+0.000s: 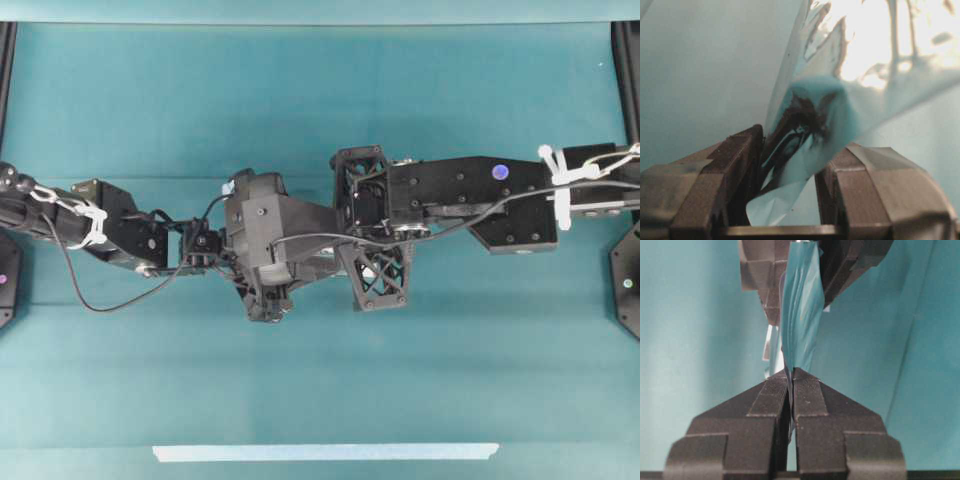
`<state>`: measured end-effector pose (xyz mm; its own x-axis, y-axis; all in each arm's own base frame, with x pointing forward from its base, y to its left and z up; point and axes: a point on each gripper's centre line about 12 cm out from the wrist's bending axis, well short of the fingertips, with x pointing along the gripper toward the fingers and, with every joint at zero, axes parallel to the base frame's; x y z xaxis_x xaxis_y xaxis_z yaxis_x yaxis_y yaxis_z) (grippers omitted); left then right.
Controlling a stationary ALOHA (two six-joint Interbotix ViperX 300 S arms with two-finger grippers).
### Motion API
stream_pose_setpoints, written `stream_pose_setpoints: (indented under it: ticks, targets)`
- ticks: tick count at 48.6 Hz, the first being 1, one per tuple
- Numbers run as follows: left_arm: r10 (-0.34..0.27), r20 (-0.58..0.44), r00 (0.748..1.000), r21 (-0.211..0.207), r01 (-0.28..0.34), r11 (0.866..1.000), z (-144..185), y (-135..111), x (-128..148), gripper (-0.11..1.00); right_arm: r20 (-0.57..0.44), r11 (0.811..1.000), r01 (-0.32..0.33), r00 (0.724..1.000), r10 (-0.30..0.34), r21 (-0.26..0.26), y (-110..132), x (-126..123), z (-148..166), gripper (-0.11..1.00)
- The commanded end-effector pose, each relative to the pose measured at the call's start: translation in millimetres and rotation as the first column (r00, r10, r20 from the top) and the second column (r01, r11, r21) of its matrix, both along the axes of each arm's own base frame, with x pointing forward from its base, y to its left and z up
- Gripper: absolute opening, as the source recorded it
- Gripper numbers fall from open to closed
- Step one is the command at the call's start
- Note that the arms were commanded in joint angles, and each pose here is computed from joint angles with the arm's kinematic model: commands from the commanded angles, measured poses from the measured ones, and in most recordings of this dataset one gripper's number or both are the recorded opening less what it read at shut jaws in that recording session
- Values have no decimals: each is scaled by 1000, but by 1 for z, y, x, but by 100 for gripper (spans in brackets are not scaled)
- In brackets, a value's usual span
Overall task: Hand over the silver zip bag and make it stand upright.
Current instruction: 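Close the left gripper on the bag's lower edge, then open the right gripper, release the bag, and pull it away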
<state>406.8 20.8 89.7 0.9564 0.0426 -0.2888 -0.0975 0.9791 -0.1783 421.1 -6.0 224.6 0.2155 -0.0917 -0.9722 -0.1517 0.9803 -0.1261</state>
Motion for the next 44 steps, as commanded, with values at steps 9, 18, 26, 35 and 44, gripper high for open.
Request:
stream_pose_setpoints:
  ticks: [9,18,26,35,44]
  targets:
    - [5,15,1000,-1,-5,1000,5,2,3,35,36,1000,-11,999,10,3,2,2,7,1]
    - [6,9,1000,-1,-6,1000,3,2,2,35,55,1000,-12,998,12,5,3,4,7,1]
    - [4,3,1000,1,-4,1000,3,1,2,35,50,1000,-13,999,13,4,3,4,7,7]
    - [4,2,1000,1,-4,1000,2,1,1,30,58,1000,-10,998,9,4,3,4,8,57]
    - [5,2,1000,0,-5,1000,2,2,1,27,76,1000,-13,997,13,-1,2,5,10,92]
